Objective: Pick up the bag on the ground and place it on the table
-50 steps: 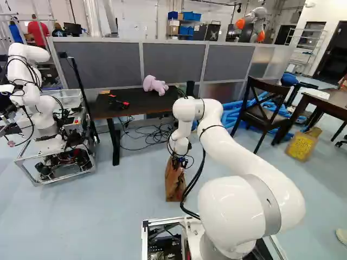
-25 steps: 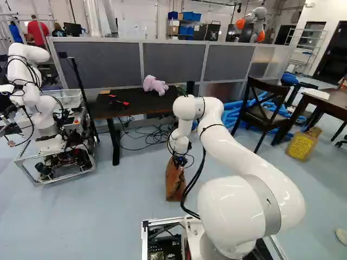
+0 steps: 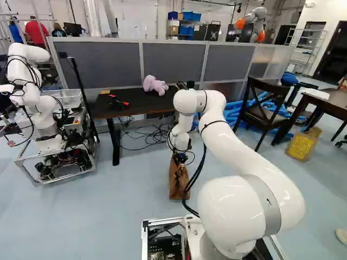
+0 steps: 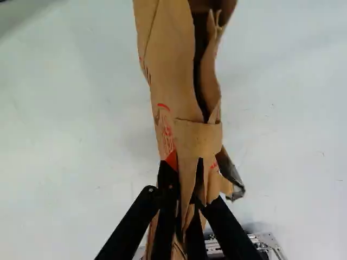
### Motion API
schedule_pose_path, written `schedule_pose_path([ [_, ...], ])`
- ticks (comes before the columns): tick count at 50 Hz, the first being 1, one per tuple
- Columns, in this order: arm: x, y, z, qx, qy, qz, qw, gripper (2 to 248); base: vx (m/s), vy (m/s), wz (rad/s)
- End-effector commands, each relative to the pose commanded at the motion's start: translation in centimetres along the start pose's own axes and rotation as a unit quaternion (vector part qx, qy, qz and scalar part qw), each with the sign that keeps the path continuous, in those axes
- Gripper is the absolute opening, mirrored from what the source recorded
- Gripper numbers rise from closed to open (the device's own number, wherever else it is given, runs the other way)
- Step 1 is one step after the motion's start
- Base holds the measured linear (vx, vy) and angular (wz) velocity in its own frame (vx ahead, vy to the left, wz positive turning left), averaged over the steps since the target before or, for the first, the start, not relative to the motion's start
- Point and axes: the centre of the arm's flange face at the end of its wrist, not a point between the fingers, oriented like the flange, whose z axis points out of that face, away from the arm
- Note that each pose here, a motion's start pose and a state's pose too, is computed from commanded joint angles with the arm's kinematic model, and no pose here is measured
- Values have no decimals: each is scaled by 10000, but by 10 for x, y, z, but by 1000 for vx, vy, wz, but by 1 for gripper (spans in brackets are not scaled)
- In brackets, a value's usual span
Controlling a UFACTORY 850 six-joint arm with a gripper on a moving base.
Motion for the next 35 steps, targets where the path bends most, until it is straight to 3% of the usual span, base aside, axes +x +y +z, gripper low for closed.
schedule_pose_path([
  [35, 1, -10, -53, 38, 94, -312, 9995, 21, 0, 0, 0],
])
